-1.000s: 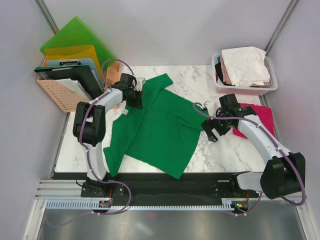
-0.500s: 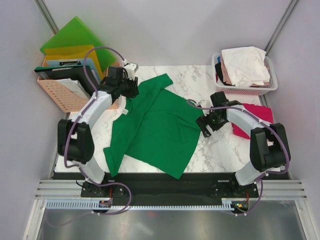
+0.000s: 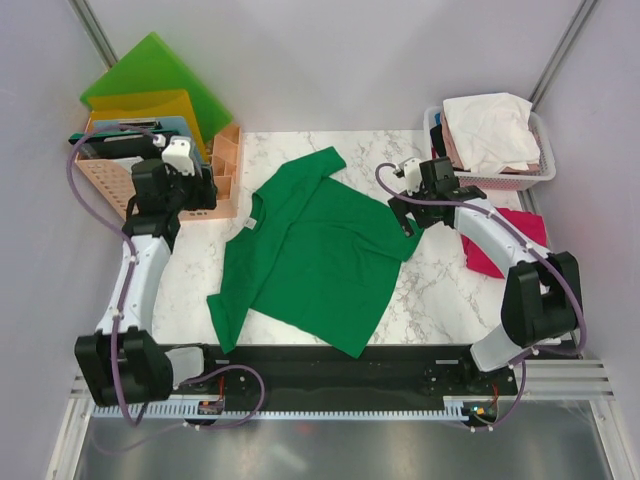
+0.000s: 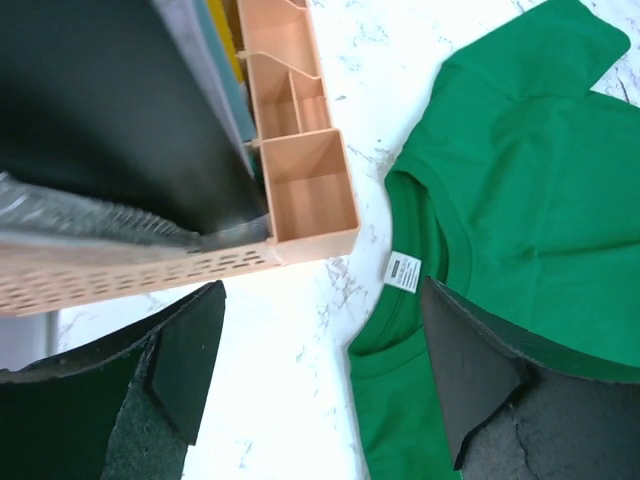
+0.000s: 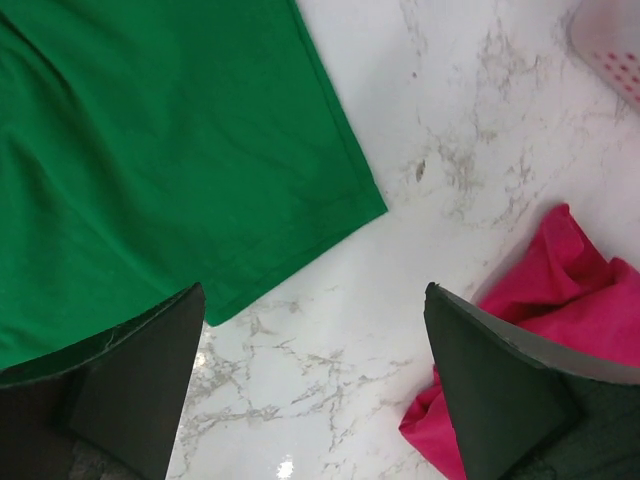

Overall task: Fold and stack the t-shirts
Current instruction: Flatten out the tshirt

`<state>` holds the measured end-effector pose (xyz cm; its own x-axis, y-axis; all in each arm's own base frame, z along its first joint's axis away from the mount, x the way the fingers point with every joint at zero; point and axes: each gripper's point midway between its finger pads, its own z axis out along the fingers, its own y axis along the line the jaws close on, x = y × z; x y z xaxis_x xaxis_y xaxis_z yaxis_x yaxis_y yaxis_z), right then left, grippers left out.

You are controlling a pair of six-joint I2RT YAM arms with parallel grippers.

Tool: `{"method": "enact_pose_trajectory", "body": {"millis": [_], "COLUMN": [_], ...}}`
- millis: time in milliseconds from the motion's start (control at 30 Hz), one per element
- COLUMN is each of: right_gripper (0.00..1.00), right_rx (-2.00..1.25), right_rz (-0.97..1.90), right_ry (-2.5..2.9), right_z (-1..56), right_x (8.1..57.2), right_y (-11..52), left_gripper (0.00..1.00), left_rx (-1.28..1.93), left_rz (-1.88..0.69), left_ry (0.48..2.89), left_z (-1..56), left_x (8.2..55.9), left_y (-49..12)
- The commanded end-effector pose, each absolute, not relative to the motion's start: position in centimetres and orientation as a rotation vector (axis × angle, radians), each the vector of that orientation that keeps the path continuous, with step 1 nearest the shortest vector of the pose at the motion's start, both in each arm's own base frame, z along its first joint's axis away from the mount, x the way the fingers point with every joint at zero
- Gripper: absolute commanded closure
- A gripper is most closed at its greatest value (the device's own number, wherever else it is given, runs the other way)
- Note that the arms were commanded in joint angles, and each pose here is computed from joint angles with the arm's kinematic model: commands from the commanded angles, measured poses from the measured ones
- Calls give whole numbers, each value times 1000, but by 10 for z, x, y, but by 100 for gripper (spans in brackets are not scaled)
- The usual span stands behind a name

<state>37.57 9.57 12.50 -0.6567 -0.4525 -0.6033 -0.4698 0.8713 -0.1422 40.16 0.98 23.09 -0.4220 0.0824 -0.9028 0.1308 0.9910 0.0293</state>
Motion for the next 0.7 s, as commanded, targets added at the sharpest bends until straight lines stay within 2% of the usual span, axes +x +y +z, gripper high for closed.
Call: {"method": "enact_pose_trajectory", "body": {"millis": [0,233,333,400,567,667], "right_gripper": [2,2,2,2,2,2], "right_rx": [-556,-392,-407,-413,-545,-556], "right_rz": [-126,-142,-164,-161,150,270], "right_ry": [2392,2046,2161,2225,2096,2144], "right_z": [123,214,187,177,185,169], "right_x": [389,408,403,398,376,377], "right_y": [75,72,68,67,108,125], "left_gripper": [14,11,9,0,0,0], "left_rx": [201,198,189,193,233,241], "left_rz": [43,65,47,-4,-160,-131], "left_ry": [1841,1819,1818,1822,1908,1906], "left_z": [274,278,273,271,245,241], "left_x": [385,364,362,359,350,345], "left_y": [17,18,16,8,-14,-11]}}
